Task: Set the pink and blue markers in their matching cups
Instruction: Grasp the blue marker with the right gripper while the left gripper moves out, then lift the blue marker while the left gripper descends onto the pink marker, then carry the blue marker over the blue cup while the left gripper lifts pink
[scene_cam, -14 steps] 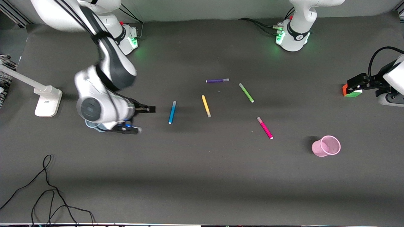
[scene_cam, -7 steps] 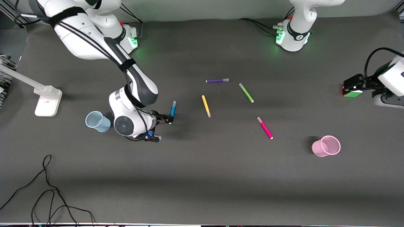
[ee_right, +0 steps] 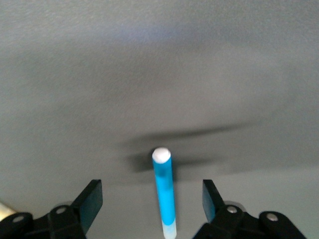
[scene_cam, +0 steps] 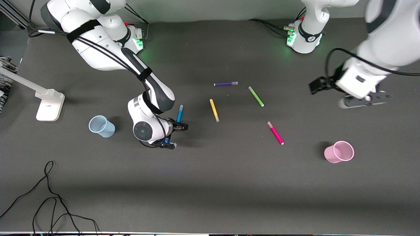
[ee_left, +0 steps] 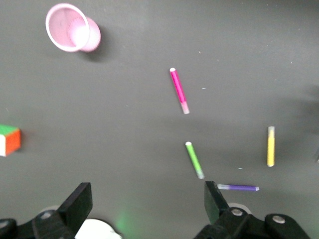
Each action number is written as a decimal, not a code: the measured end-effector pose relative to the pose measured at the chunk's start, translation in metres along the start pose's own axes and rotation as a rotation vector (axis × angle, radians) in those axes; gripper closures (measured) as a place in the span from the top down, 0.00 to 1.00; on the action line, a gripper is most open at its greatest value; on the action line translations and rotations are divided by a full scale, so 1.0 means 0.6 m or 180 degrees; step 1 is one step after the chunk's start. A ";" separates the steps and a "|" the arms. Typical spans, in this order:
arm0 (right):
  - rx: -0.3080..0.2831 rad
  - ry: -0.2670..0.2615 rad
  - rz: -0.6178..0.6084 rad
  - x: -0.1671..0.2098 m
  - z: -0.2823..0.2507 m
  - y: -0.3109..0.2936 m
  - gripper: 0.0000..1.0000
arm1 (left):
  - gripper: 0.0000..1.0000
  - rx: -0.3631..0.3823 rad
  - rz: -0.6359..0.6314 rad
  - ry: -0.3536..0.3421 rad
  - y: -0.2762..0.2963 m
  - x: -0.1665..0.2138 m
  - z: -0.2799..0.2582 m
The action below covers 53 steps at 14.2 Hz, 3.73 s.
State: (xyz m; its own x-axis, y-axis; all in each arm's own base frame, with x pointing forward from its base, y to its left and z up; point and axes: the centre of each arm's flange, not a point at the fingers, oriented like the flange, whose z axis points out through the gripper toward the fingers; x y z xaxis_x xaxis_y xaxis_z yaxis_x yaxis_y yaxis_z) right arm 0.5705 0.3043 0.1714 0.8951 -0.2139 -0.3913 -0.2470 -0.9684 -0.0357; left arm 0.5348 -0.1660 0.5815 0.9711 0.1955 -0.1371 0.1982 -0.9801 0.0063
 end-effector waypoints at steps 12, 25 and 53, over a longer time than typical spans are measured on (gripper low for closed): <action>0.0004 0.0023 0.0017 0.008 0.019 0.003 0.18 | 1.00 -0.0128 -0.0678 0.0212 0.058 0.013 0.426; -0.0344 0.1035 -0.0230 -0.044 -0.402 0.174 0.18 | 0.92 -0.0048 -0.0881 0.0407 0.080 0.039 0.640; -0.0414 0.2318 -0.0970 -0.054 -0.265 0.570 0.18 | 0.17 0.0246 0.0162 -0.0418 -0.262 0.202 0.219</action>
State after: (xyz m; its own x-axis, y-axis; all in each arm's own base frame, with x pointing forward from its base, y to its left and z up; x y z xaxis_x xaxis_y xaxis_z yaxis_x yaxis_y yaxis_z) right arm 0.5163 -0.0406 0.3180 0.9448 0.0757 0.3188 0.0525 -0.9954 0.0807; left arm 0.6036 0.0071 0.4337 0.9528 0.1444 -0.2670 0.1334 -0.9893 -0.0590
